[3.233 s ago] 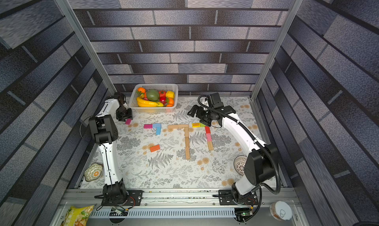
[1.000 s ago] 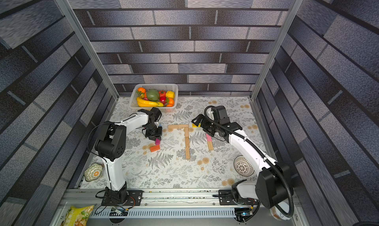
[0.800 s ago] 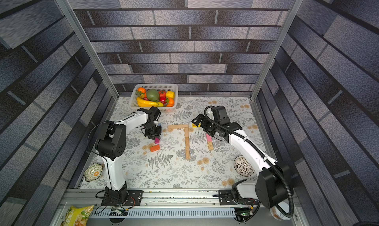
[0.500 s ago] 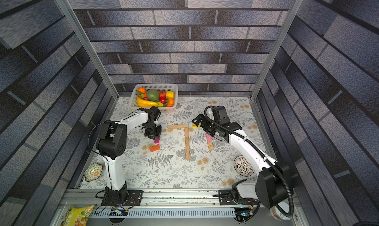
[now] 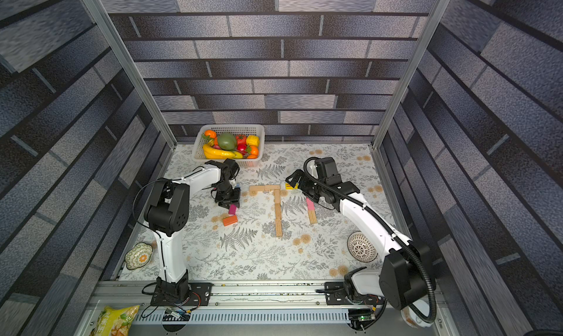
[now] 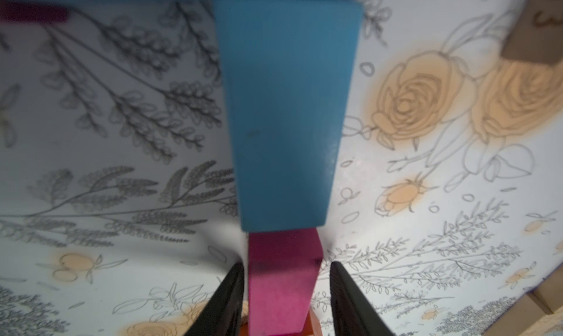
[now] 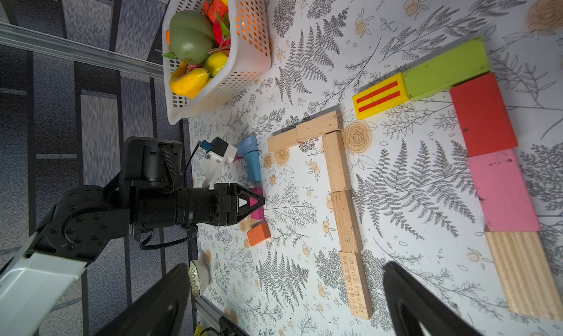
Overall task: Assemble the number 7 with building blocks
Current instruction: Assemble the building block at the center of the board.
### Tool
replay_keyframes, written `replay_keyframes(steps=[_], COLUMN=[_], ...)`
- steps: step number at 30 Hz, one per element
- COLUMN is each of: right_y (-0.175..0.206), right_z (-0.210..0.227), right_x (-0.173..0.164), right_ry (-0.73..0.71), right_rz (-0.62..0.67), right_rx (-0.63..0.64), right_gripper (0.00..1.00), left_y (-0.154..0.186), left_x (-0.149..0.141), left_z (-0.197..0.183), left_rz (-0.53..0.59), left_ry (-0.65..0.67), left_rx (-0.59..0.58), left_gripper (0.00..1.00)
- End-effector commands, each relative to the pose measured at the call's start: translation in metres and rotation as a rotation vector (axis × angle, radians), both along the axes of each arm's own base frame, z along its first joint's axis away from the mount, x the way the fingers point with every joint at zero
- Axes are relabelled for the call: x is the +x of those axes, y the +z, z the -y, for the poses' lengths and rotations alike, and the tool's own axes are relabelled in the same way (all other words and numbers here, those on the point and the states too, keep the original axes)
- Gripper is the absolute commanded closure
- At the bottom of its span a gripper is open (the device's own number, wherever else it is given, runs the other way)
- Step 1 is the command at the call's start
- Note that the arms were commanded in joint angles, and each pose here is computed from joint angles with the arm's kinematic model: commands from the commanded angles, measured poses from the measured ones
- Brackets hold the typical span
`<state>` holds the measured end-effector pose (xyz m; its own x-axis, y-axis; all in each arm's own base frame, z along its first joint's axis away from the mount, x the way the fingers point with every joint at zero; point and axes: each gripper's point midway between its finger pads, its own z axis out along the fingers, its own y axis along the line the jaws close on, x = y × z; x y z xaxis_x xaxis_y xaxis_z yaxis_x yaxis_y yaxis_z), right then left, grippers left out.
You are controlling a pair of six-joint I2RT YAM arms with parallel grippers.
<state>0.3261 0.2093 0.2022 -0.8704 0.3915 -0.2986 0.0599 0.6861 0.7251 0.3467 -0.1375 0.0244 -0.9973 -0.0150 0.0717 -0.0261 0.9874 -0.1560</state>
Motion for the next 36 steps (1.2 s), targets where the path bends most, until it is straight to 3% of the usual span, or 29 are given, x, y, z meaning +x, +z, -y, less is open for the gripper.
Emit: replay_keyframes(steps=[1, 12, 24, 36], right_y=[-0.003, -0.003, -0.004, -0.004], right_z=[0.004, 0.001, 0.001, 0.001], right_x=[0.002, 0.005, 0.003, 0.000], right_ry=[-0.023, -0.031, -0.031, -0.019], right_rz=[0.002, 0.004, 0.001, 0.000], right_rx=[-0.005, 0.009, 0.010, 0.008], right_gripper=[0.00, 0.00, 0.00, 0.00], left_y=[-0.003, 0.007, -0.002, -0.006], left_x=[-0.005, -0.014, -0.016, -0.011], left_z=[-0.010, -0.006, 0.003, 0.004], left_rz=[-0.024, -0.008, -0.024, -0.031], left_ry=[-0.006, -0.011, -0.026, -0.029], left_rx=[0.024, 0.010, 0.002, 0.019], left_gripper=[0.52, 0.49, 0.67, 0.67])
